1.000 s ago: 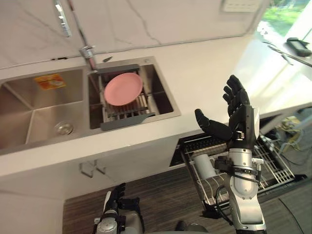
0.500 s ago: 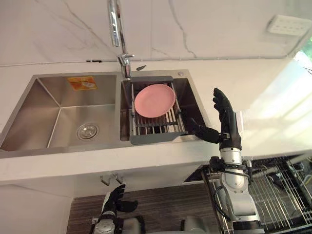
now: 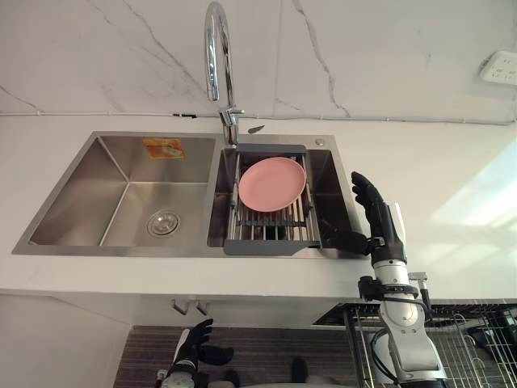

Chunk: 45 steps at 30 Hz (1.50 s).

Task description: Walk over to the sink, pick up the cup, carry it to the dishwasher, place the cup inside the dishwasher, then close the dishwasher door

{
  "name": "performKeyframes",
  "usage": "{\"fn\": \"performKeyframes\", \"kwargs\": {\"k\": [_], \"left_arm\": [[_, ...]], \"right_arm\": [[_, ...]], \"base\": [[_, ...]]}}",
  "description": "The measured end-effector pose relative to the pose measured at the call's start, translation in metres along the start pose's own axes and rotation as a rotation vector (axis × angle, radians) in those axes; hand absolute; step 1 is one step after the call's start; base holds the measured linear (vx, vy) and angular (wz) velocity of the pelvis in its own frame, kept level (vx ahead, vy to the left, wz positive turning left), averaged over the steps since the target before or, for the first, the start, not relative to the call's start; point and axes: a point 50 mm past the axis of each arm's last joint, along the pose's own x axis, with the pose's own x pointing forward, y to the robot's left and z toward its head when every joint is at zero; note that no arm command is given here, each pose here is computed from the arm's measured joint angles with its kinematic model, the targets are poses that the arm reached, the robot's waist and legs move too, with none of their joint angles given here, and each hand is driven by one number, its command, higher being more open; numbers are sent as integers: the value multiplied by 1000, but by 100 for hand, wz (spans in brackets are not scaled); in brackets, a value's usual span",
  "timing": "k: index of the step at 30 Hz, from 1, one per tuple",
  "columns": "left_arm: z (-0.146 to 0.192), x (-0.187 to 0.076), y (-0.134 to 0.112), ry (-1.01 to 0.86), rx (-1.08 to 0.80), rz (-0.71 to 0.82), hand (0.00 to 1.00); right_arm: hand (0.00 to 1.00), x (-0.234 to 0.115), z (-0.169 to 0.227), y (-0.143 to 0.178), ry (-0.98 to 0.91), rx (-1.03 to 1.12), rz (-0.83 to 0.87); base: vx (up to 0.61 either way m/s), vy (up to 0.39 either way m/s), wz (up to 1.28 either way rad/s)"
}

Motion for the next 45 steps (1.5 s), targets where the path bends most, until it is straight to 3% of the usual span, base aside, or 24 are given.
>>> {"fn": "performKeyframes", "kwargs": {"k": [13, 22, 37, 45], "left_arm": [[-4, -1, 1, 17, -52, 14, 90], [-8, -2, 2, 32, -119, 13, 90], [-4, -1, 1, 20, -137, 2, 90], [0, 0, 2, 4, -137, 1, 90]], "right_arm": [[90, -16, -16, 4, 106, -16, -29], [90, -17, -18, -4, 116, -139, -62], [90, 27, 7, -30, -57, -384, -21], [90, 46, 8, -19, -92, -489, 108]], "base": [[-3, -1, -3], [-65, -21, 13], [18, 1, 7], [9, 3, 6]]}}
